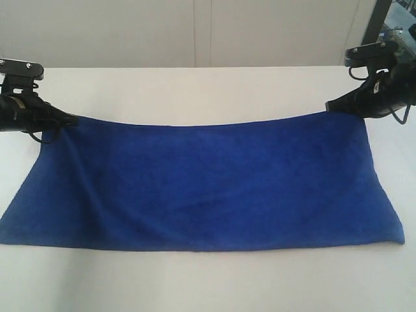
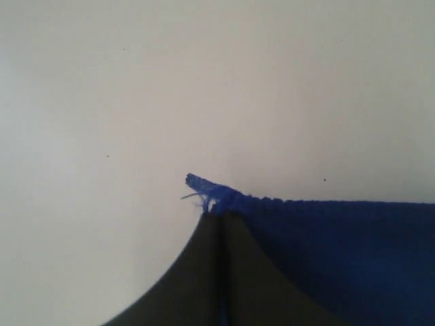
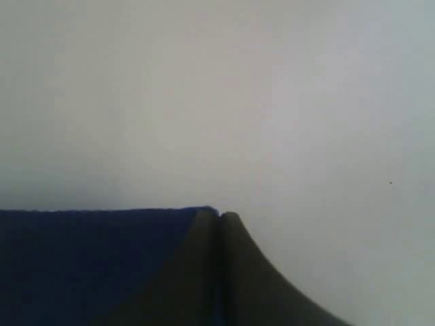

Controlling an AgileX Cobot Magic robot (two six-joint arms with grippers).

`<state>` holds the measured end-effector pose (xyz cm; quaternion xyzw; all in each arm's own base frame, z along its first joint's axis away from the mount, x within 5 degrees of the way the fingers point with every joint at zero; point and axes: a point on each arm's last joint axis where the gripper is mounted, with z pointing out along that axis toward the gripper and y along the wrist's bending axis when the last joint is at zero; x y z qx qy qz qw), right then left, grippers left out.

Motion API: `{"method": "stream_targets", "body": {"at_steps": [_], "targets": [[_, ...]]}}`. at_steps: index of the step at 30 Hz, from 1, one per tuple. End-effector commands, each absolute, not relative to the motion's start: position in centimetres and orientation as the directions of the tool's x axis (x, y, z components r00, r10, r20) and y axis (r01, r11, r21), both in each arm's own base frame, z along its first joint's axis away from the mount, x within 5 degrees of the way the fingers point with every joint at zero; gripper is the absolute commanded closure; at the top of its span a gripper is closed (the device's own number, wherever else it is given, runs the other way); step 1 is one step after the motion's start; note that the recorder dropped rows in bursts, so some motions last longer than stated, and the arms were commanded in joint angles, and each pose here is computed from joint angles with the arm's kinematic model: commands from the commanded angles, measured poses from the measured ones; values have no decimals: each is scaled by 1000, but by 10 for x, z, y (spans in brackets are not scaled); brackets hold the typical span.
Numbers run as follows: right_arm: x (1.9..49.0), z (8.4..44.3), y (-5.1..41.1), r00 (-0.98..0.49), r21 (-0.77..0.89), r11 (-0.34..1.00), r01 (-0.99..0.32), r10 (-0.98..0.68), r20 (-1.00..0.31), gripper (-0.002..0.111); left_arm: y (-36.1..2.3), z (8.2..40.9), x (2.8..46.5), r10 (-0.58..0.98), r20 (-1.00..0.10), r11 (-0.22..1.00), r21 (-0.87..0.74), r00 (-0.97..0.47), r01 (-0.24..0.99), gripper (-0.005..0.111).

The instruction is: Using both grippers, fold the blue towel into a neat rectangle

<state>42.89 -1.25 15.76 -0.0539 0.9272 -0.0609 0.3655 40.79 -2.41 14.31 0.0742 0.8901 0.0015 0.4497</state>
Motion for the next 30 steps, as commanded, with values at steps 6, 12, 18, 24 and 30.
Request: {"method": "stream_targets", "body": {"at_steps": [6,12,18,24,30], "targets": [[431,159,-15,-712,-151,987,-53,-143,-687,67,-23,145,409,135,-806,989,73,-576,129,67],[429,173,-15,-699,-150,988,-38,-134,-702,50,-23,151,409,134,-815,989,74,-564,128,43],[415,205,-19,-721,-160,987,13,-102,-685,54,-22,182,404,181,-841,982,122,-510,147,43],[384,220,-27,-864,-185,978,100,-7,-503,80,-18,202,378,190,-703,982,123,-686,146,56],[362,215,-26,-954,-174,976,135,81,-289,104,-14,201,345,128,-441,992,73,-888,106,92]]}}
